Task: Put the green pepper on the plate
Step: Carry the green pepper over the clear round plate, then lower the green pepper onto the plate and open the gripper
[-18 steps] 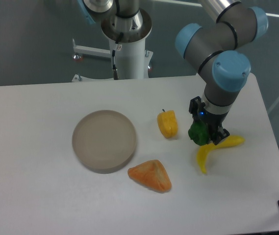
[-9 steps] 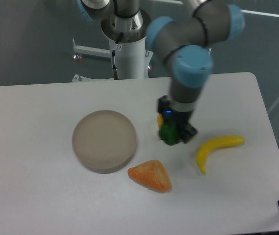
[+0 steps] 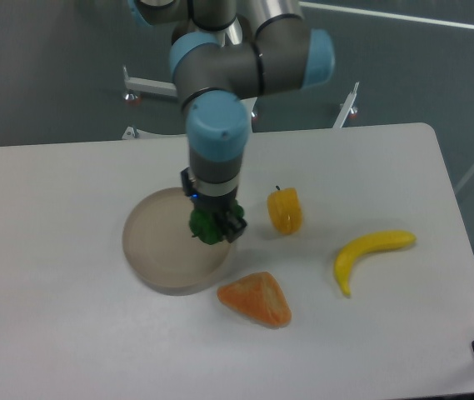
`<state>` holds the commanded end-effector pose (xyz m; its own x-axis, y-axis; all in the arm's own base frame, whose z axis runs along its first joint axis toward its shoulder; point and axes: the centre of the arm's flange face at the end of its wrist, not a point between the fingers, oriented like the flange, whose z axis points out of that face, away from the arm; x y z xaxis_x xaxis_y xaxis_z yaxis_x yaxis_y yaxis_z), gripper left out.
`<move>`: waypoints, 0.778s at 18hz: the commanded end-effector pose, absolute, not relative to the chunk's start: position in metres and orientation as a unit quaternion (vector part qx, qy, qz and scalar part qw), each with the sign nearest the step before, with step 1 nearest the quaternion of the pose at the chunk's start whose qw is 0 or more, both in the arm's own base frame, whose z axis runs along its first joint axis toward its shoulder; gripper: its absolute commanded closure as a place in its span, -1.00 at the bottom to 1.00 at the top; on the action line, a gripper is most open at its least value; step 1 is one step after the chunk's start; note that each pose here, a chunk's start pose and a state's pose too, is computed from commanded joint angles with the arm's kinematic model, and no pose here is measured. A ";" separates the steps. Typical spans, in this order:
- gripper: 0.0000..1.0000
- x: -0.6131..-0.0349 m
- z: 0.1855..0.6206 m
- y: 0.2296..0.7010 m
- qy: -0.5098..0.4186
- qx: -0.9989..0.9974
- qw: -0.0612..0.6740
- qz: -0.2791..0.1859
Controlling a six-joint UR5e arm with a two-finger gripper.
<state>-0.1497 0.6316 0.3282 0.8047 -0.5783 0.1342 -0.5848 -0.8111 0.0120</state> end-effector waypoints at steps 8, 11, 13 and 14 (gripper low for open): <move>-0.89 -0.130 0.285 0.654 -0.307 0.949 -0.002 0.073; -1.00 -0.130 0.293 0.653 -0.307 0.950 -0.011 0.064; -1.00 -0.132 0.312 0.652 -0.309 0.949 -0.023 0.054; -1.00 -0.136 0.317 0.650 -0.308 0.950 -0.026 0.052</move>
